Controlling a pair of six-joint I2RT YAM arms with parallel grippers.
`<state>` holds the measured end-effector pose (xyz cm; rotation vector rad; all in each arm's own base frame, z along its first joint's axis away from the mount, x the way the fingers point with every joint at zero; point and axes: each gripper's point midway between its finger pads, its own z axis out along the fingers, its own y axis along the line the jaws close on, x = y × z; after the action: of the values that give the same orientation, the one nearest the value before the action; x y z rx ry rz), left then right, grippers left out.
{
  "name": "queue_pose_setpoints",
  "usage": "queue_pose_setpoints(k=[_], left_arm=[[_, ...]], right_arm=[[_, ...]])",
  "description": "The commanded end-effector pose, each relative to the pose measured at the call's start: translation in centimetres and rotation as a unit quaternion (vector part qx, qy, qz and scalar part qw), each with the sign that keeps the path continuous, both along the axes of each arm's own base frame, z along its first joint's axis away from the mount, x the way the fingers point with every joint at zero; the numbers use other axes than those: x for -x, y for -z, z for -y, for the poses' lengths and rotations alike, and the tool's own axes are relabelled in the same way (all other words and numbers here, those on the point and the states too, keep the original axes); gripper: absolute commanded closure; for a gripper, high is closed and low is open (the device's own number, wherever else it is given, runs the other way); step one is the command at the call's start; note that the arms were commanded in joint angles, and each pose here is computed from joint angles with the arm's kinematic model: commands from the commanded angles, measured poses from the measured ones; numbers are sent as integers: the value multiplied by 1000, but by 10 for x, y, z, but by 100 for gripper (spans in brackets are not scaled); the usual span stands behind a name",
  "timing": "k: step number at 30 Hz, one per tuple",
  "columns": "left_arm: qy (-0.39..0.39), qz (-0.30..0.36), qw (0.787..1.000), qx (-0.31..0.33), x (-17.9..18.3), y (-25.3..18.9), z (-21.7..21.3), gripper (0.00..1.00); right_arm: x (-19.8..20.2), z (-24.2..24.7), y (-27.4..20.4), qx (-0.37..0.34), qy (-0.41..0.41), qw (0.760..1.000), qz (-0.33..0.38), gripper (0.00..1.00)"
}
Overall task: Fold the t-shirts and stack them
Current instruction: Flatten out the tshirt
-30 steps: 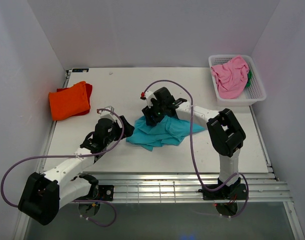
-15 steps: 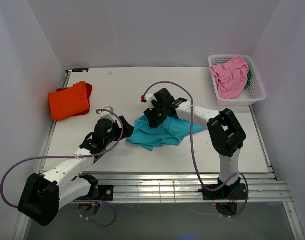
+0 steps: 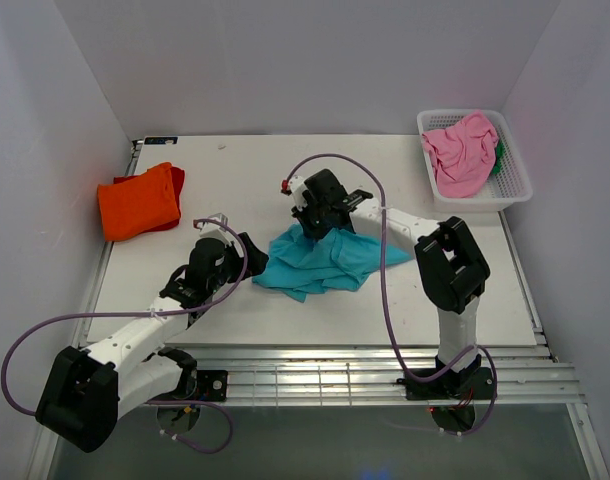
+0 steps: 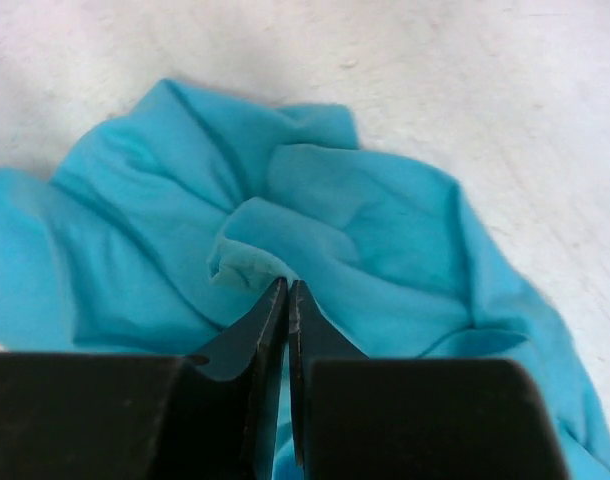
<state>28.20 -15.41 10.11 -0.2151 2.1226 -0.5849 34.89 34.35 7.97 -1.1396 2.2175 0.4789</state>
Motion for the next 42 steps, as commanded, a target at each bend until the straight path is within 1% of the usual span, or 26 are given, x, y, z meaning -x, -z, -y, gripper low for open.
queue_pose_setpoints(k=[1,3,4,7,8,9,10,12,15,16,19,21,22,23,25,26,28,29,30,31,32,35,39,42], left_arm=[[11,21,1000,3,-4,-10,4,6],[23,27,999,8,-6,-13,10,6],[27,27,999,7,-7,-12,11,6],[39,35,998,18,-9,-16,17,6],[38,36,998,19,-10,-16,18,6],[38,34,999,19,-10,-15,18,6],[38,35,998,19,-11,-16,19,6],[38,31,999,17,-11,-13,19,6],[38,29,999,17,-10,-10,18,6],[51,24,998,24,-7,-9,23,6],[58,25,998,28,-7,-8,26,6],[63,39,997,34,-11,-14,29,6],[71,39,996,35,-12,-13,32,6],[78,55,995,42,-17,-23,37,7],[96,65,992,51,-20,-29,45,9],[119,71,988,66,-20,-33,55,10],[148,74,982,87,-18,-37,68,11],[173,75,976,106,-15,-39,78,11],[181,71,974,114,-12,-36,81,11],[186,69,973,120,-11,-35,84,11],[189,72,971,124,-12,-35,86,11],[189,60,972,130,-11,-26,88,11],[197,53,968,146,-6,-27,92,11],[213,47,962,162,1,-29,101,11]], right_arm=[[-36,9,-70,-14,78,991,105,92],[-49,31,-98,5,132,980,151,92],[-52,49,-120,19,167,969,180,92],[-51,82,-156,30,222,949,221,92],[-52,98,-165,46,252,937,238,92],[-48,113,-179,42,275,928,248,92],[-46,128,-181,56,298,918,258,92],[-40,152,-203,45,333,901,274,92],[-32,174,-213,44,356,891,280,92],[-30,179,-213,49,361,888,280,92],[-24,193,-213,65,379,878,284,92],[-20,199,-210,68,388,875,281,92],[-18,200,-207,70,390,874,280,92],[-15,203,-204,70,394,873,277,92],[-12,206,-204,66,401,871,278,92],[-11,207,-204,67,401,871,278,92],[-8,211,-201,73,404,869,278,92],[-6,216,-200,73,419,863,273,92],[-3,220,-201,77,427,859,273,92],[0,225,-200,85,435,855,271,92],[4,233,-202,87,455,844,271,92],[22,253,-207,93,481,829,269,92],[41,270,-228,68,495,819,284,92],[43,276,-231,71,503,811,289,92]])
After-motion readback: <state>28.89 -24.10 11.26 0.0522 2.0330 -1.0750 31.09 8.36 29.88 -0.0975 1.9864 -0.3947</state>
